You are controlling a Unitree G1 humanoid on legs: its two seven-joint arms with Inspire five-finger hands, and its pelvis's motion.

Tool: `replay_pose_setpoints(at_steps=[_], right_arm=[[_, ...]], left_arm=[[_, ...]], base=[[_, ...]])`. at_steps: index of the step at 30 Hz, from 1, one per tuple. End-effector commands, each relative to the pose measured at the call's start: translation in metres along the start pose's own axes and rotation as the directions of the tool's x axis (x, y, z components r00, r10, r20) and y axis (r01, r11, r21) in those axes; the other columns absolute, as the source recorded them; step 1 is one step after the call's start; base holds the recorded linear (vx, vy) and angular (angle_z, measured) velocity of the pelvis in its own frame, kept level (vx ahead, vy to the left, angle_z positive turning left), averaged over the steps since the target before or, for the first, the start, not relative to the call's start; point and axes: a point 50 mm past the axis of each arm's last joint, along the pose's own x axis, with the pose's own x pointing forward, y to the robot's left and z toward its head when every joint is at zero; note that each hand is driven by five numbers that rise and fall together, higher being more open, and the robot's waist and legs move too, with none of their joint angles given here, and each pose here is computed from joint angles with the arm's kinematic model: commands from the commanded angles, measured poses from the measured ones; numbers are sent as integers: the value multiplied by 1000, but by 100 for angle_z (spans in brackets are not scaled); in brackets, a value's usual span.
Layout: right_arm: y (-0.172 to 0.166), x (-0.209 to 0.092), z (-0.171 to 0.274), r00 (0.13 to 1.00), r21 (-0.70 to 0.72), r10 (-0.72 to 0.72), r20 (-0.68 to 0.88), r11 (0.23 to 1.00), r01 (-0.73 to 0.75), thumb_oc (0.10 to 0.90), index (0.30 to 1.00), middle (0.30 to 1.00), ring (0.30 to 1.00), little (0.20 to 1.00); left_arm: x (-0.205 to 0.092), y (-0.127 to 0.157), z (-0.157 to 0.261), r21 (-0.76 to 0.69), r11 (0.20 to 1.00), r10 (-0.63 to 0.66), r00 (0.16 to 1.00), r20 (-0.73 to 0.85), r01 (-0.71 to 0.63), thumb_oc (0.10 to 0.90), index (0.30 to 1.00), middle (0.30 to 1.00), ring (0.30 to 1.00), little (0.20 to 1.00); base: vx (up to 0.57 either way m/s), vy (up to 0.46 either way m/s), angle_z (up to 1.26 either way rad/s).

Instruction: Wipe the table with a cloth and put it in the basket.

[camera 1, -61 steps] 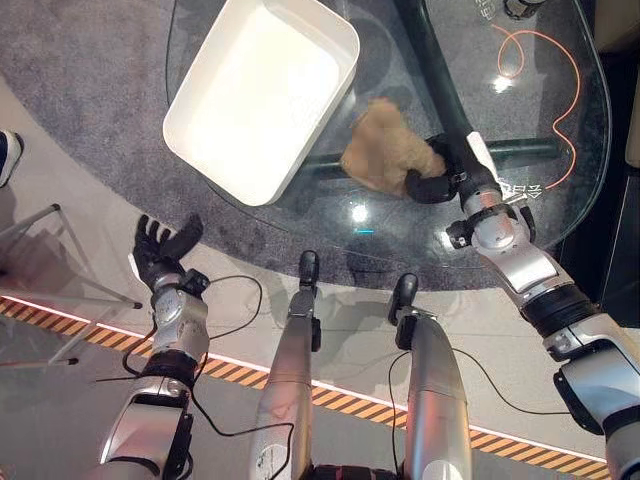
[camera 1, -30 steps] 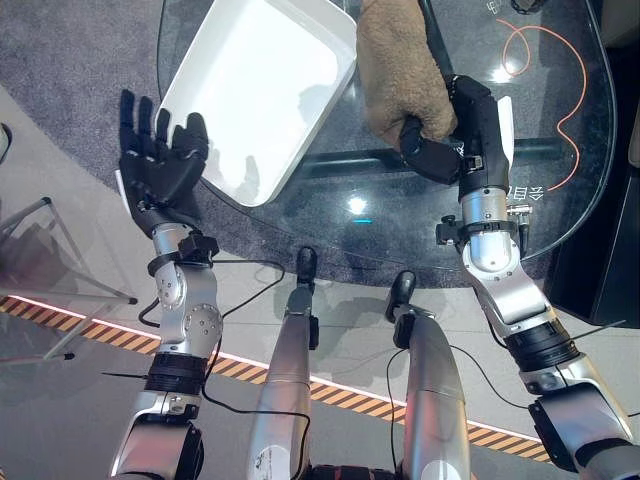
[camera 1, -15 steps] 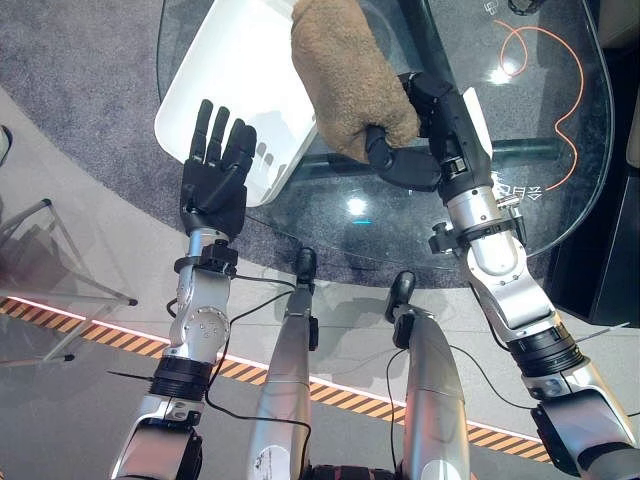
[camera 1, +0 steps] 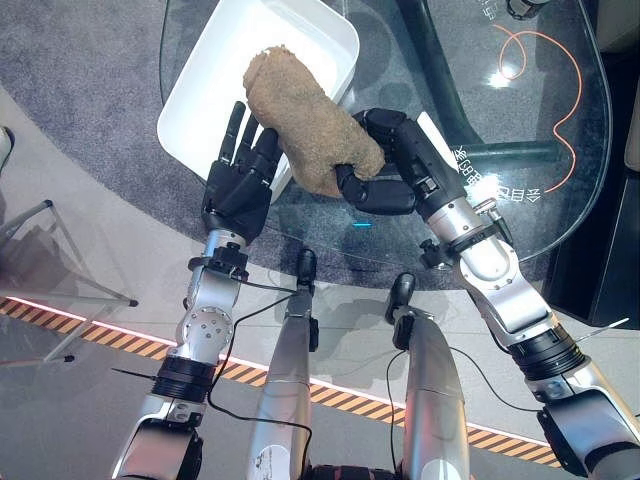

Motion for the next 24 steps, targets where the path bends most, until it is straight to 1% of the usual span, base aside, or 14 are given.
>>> replay_pose_setpoints(at_steps=[1, 5, 15, 24], right_arm=[[13, 16, 103, 872, -6, 125, 472, 990, -139, 100, 300, 300, 300, 200], [16, 17, 100, 879, -19, 153, 451, 987, -162, 100, 300, 300, 300, 200], [16, 19, 95, 896, -20, 158, 416, 986, -164, 100, 300, 300, 300, 200], [16, 20, 89, 917, -31, 151, 370, 988, -150, 100, 300, 300, 300, 200]], left_arm=[[11, -43, 21, -22, 967, -249, 964, 96, 252, 800, 900, 900, 900, 900], [11, -46, 20, -42, 958, -280, 955, 97, 285, 800, 900, 900, 900, 900], [10, -55, 21, -85, 927, -355, 927, 118, 366, 800, 900, 900, 900, 900], [10, -66, 16, -88, 892, -437, 895, 84, 444, 800, 900, 900, 900, 900]], base=[[0, 0, 0], [0, 0, 0], [0, 0, 0], [0, 0, 0]])
